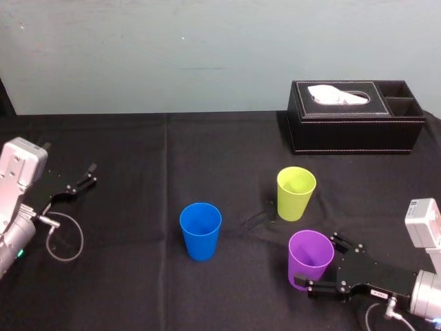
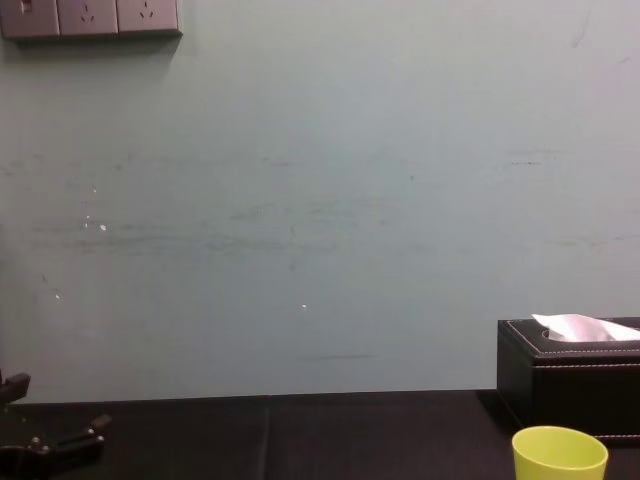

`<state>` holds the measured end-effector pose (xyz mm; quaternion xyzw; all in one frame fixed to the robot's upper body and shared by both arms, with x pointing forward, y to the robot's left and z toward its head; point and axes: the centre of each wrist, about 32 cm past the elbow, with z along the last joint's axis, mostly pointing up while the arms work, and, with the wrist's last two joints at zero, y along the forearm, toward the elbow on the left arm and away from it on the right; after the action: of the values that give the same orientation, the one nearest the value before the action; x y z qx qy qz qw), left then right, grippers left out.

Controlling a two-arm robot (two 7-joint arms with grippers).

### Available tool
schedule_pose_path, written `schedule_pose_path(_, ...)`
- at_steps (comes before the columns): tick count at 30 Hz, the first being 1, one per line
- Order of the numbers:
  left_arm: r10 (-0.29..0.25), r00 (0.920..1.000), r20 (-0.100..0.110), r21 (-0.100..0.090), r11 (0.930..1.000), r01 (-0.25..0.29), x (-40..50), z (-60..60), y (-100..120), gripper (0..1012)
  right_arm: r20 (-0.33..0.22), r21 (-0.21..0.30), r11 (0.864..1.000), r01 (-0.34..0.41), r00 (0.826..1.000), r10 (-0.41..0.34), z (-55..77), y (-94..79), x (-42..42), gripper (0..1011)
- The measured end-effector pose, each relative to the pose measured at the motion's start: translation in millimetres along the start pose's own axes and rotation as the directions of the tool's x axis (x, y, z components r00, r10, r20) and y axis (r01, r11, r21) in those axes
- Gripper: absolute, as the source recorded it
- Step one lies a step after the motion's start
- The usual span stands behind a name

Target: Stack the three plastic cups sequentially using one hand.

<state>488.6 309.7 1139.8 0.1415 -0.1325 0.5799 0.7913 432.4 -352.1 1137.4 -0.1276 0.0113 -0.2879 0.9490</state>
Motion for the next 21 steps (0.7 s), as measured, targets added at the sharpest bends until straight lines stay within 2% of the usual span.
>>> schedule_pose_path(9,0.000,1.0000,0.000,0.000,1.0000,0.000,0.0,0.0,0.0,1010,0.001,0.000,1.000,0.001,1.000,-0.001,0.0,-0.9,0.1,978)
schedule_pose_path(13,0.000,1.0000,0.000,0.000,1.0000,0.000,0.0,0.0,0.0,1010,0.001,0.000,1.000,0.001,1.000,-0.001,0.1,-1.2,0.2,907)
schedule_pose_path(14,0.000,1.0000,0.000,0.000,1.0000,0.000,0.0,0.0,0.0,1010,0.001,0.000,1.000,0.001,1.000,-0.001,0.1,-1.3,0.2,853)
schedule_pose_path(17,0.000,1.0000,0.000,0.000,1.0000,0.000,0.0,0.0,0.0,1010,0.001,0.001,1.000,0.001,1.000,-0.001,0.2,-1.4,0.3,781)
schedule_pose_path(21,0.000,1.0000,0.000,0.000,1.0000,0.000,0.0,0.0,0.0,1010,0.002,0.001,1.000,0.001,1.000,-0.001,0.3,-1.6,0.3,754)
